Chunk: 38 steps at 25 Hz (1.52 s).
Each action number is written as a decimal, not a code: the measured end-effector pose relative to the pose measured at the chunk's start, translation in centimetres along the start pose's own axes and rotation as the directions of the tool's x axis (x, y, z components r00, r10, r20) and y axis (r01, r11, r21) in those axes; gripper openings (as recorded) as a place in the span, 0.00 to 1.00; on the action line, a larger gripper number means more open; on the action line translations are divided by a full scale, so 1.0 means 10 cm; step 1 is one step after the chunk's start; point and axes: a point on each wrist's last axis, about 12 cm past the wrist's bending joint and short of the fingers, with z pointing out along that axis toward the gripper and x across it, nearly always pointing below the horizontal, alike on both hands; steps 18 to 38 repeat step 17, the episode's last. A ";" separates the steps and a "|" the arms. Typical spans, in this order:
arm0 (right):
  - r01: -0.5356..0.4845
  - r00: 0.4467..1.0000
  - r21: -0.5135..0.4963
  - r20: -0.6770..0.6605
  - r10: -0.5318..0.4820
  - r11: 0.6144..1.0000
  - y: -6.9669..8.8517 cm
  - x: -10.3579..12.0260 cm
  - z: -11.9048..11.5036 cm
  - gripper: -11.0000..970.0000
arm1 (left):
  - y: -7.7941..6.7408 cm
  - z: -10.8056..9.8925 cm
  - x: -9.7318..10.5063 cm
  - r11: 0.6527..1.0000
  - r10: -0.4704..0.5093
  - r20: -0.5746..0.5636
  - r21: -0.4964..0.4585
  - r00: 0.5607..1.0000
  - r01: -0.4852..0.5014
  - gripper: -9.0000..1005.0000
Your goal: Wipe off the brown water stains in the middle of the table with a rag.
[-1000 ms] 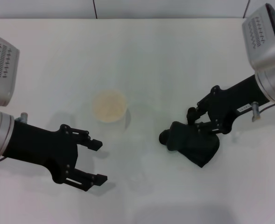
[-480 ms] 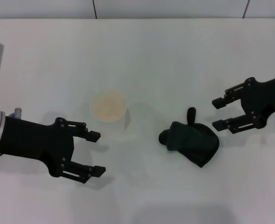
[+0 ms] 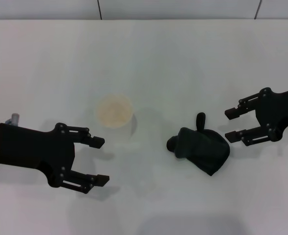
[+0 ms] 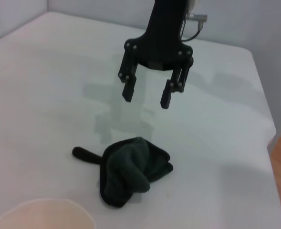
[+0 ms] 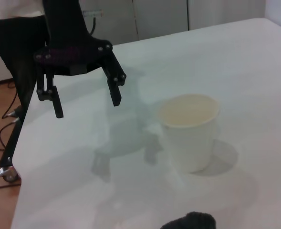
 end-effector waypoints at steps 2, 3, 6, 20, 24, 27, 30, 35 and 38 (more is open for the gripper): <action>-0.008 1.000 -0.002 0.008 0.008 1.000 -0.01 0.00 -0.01 0.59 | 0.00 -0.01 0.01 1.000 0.004 0.004 -0.003 1.000 -0.004 0.83; -0.011 1.000 -0.003 0.010 0.011 1.000 -0.01 0.00 -0.01 0.59 | 0.00 -0.01 0.01 1.000 0.006 0.005 -0.004 1.000 -0.006 0.83; -0.013 1.000 -0.001 0.014 0.013 1.000 -0.02 0.00 -0.01 0.59 | 0.00 -0.02 0.01 1.000 0.007 0.005 -0.005 1.000 -0.007 0.83; -0.015 1.000 0.002 0.017 0.015 1.000 -0.02 0.00 0.00 0.59 | 0.01 -0.03 0.00 1.000 0.010 0.005 -0.011 1.000 -0.010 0.83; -0.015 1.000 0.002 0.017 0.015 1.000 -0.02 0.00 0.00 0.59 | 0.01 -0.03 0.00 1.000 0.010 0.005 -0.011 1.000 -0.010 0.83; -0.015 1.000 0.002 0.017 0.015 1.000 -0.02 0.00 0.00 0.59 | 0.01 -0.03 0.00 1.000 0.010 0.005 -0.011 1.000 -0.010 0.83; -0.015 1.000 0.002 0.017 0.015 1.000 -0.02 0.00 0.00 0.59 | 0.01 -0.03 0.00 1.000 0.010 0.005 -0.011 1.000 -0.010 0.83; -0.015 1.000 0.002 0.017 0.015 1.000 -0.02 0.00 0.00 0.59 | 0.01 -0.03 0.00 1.000 0.010 0.005 -0.011 1.000 -0.010 0.83; -0.015 1.000 0.002 0.017 0.015 1.000 -0.02 0.00 0.00 0.59 | 0.01 -0.03 0.00 1.000 0.010 0.005 -0.011 1.000 -0.010 0.83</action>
